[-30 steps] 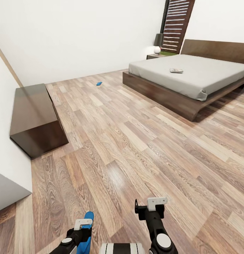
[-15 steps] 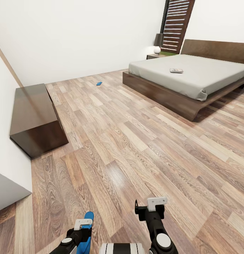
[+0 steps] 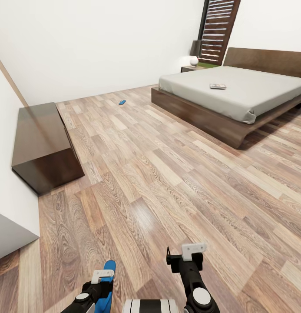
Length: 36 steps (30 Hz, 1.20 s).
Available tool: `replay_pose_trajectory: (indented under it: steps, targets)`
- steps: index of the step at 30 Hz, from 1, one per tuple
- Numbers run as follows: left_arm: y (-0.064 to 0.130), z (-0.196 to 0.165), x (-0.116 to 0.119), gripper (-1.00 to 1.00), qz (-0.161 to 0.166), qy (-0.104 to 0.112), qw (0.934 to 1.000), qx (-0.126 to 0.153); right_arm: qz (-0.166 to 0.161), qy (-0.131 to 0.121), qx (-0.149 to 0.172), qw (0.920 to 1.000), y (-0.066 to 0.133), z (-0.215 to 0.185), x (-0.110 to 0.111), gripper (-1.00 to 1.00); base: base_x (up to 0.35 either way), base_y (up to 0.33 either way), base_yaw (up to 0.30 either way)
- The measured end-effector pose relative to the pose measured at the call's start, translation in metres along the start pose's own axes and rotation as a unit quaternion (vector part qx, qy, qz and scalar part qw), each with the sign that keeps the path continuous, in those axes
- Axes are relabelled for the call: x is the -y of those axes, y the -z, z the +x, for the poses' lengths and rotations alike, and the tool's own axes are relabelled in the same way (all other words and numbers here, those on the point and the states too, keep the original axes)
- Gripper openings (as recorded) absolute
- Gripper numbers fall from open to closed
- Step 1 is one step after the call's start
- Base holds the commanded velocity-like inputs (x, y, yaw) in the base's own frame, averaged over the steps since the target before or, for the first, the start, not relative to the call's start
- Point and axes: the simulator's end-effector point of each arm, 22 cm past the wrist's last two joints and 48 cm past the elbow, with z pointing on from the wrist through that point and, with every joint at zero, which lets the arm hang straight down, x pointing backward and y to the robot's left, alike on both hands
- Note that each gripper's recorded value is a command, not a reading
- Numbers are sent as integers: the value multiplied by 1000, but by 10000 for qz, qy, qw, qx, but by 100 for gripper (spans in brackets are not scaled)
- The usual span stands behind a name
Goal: In the bedroom, move the book from the bed onto either nightstand, and place the two sandals side by side next to the bed.
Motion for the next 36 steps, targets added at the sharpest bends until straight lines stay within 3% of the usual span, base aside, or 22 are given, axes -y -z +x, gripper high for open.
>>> replay_pose_trajectory:
  steps: [7,36]
  targets:
    - [-6,14,0,100,-3,-3,9999,-143,-12,2,-147,9999,-6,13,-1,100,0,0,0]
    - [-6,13,0,100,-2,1,9999,-126,42,8,-63,10000,-10,4,4,100,0,0,0]
